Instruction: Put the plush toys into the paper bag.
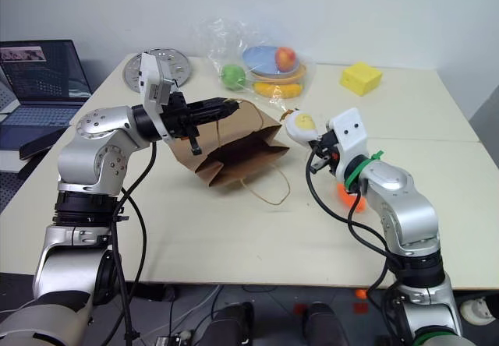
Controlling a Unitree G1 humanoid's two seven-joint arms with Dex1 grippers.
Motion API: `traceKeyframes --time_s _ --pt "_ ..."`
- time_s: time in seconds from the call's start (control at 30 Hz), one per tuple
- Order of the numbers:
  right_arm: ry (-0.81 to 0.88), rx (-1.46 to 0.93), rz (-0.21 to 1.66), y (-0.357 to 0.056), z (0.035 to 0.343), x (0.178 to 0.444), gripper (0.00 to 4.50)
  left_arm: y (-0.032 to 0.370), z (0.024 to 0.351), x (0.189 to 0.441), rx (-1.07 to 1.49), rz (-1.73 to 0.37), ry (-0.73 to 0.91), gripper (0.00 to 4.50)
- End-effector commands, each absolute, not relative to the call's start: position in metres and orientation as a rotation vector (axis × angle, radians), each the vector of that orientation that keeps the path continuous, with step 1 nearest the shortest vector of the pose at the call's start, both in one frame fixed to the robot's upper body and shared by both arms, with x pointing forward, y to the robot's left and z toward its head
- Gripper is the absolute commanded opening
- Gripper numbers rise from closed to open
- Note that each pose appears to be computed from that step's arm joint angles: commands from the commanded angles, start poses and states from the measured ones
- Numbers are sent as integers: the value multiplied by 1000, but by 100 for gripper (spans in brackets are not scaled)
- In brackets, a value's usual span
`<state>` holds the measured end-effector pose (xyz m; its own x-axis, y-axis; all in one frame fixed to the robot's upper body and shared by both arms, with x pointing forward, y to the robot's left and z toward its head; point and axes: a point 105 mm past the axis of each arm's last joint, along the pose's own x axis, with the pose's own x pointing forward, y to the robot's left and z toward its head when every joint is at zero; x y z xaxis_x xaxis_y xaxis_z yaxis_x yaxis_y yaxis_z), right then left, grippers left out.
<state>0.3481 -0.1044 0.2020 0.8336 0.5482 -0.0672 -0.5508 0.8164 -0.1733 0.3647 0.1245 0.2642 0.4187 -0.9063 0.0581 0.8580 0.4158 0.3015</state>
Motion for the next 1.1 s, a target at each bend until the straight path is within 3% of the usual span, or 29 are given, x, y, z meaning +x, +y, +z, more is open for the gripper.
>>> traceKeyframes --time_s 0.03,0.27,0.5,0.87,1.1 --pt "-18 -232 607 -96 211 340 2 123 279 361 273 -1125 -279 0" --pt "120 -325 762 -85 184 314 2 123 278 362 279 -1121 -276 0" --pt "117 -317 873 -66 190 302 2 121 278 361 272 -1130 -278 0" --pt "129 -307 917 -22 177 332 2 109 278 357 256 -1185 -280 0" --pt "94 -261 924 13 186 359 2 100 277 347 243 -1263 -258 0"
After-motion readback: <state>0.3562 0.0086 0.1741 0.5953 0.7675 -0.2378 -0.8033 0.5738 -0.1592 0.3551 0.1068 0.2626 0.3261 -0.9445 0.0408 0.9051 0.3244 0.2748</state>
